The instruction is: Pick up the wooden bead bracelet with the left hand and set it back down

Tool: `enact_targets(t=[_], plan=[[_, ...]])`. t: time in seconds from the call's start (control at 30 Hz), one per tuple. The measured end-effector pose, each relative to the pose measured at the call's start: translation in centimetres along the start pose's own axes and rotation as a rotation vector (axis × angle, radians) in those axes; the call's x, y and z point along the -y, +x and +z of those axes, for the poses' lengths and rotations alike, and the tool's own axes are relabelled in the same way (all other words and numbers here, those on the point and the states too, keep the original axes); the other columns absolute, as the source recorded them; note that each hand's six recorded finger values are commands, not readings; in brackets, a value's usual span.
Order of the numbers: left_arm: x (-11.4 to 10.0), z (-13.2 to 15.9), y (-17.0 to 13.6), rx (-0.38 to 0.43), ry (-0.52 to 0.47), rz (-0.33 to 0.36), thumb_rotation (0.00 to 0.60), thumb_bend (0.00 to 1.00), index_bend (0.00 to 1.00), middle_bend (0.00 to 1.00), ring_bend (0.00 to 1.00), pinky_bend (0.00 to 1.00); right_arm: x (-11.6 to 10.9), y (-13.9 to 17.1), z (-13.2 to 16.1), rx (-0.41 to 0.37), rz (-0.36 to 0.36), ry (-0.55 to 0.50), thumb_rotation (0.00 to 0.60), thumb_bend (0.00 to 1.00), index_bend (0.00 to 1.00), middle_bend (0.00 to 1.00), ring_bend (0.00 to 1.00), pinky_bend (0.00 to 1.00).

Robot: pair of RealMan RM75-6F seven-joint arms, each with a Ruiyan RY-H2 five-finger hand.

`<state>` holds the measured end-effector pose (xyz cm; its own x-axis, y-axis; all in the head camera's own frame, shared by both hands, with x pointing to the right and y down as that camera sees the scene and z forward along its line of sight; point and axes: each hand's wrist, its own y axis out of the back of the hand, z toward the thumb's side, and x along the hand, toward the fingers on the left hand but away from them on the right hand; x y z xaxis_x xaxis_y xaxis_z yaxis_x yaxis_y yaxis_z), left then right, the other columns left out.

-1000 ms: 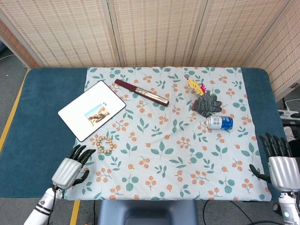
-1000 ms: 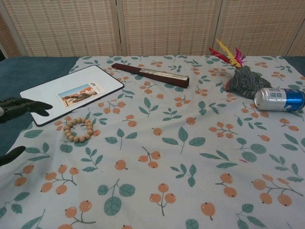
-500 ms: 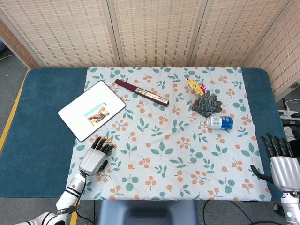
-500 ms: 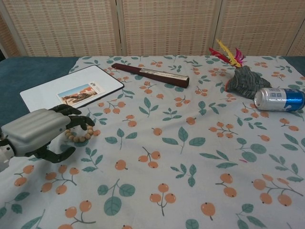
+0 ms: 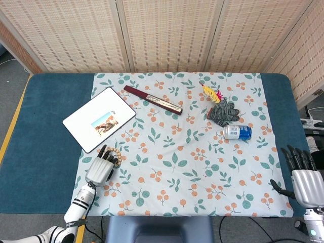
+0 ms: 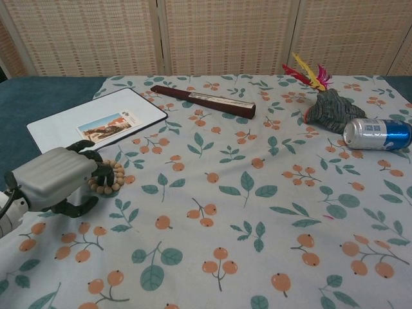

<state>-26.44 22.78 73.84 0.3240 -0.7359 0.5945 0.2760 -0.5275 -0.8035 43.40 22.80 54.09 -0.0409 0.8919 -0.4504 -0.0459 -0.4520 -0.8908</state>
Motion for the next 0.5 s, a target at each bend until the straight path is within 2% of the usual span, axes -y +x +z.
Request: enact_targets(t=[0.27,0.37,0.5], plan=[[0.84,-0.08,0.38,-0.005,0.093,-0.022,0.600,0.49,0.46,0.50,0.24,0.00,-0.09,0.20,0.14,-0.008,0.013,-0.017,0.433,0.19,0.00,0.00,0.00,0.00],[0.90,-0.29,0.69,-0.021,0.116,-0.020,0.600,0.49,0.52,0.57,0.28,0.00,-0.15,0.26,0.12,-0.009,0.014,-0.021,0.433,0.19,0.00,0.00,0.00,0.00],[0.10,-0.69,1.01,-0.050,0.128,0.018,0.600,0.49,0.62,0.68,0.36,0.00,-0.19,0.27,0.07,-0.007,0.013,-0.022,0.434,0.19,0.00,0.00,0.00,0.00]])
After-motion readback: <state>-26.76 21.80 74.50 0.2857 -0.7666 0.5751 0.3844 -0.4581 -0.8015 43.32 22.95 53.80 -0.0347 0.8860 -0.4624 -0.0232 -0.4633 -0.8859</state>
